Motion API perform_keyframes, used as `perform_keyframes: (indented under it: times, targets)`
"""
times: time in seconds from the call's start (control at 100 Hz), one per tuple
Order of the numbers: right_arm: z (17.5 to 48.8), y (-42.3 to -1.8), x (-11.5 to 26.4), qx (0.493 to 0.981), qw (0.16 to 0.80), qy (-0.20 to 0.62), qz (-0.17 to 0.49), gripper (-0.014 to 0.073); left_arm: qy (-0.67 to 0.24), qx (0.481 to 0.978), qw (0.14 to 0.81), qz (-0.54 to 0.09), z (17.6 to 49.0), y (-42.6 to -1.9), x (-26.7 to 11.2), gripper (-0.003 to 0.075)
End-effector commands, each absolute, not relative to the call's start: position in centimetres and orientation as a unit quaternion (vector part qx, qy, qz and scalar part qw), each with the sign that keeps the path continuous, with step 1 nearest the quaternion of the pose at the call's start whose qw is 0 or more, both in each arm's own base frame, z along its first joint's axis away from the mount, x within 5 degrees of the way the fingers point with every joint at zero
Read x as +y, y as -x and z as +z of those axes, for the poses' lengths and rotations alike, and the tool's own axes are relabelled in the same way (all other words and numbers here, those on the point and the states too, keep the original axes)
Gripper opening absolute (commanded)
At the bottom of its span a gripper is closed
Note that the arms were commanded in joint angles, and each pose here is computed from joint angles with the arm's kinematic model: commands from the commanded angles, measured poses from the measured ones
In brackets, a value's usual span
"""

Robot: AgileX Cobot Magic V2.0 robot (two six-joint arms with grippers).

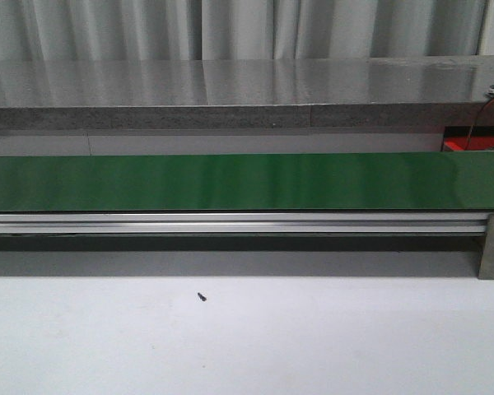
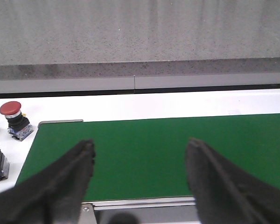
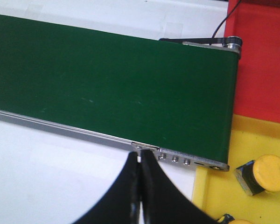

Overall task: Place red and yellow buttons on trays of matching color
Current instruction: 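Move the left gripper above the red buttons on the table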

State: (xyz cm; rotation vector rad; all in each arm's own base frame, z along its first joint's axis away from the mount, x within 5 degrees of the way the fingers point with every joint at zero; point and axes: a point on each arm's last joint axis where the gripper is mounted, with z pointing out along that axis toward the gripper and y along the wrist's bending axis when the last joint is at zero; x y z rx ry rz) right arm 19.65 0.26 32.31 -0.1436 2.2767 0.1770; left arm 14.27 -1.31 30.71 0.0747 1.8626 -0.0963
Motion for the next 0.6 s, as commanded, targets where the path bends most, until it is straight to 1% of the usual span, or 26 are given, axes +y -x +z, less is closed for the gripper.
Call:
perform_keyframes:
  times: [0.0,0.17,0.29,0.32,0.48,0.59]
  targets:
    - [34.0,-19.8,0.2,0.884,0.459,0.055,0.064,-0.0069,-0.026,0.769,0.637,-0.044,32.4,-14.4,-1.3,0.0589]
    - [34.0,-19.8,0.2,0.884,0.459,0.055,0.064,-0.0069,-0.011,0.786,0.616,-0.056,32.4,-14.5,-1.2,0.0587]
    - [34.0,-19.8,0.2,0.884,0.459,0.055,0.064,-0.0069,0.025,0.787,0.614,-0.049,33.9,-15.7,-0.4,0.0587]
    - [34.0,-19.8,0.2,0.884,0.459,0.055,0.064,-0.0069,0.033,0.786,0.616,-0.044,34.7,-16.0,-0.1,0.0587]
    - [34.0,-19.8,0.2,0.884,0.459,0.055,0.064,-0.0069,0.097,0.802,0.589,-0.011,38.0,-18.8,2.8,0.0586]
    - [34.0,-19.8,0.2,0.884,0.459,0.055,0.064,-0.0069,0.140,0.815,0.562,0.015,39.3,-20.9,5.6,0.0586]
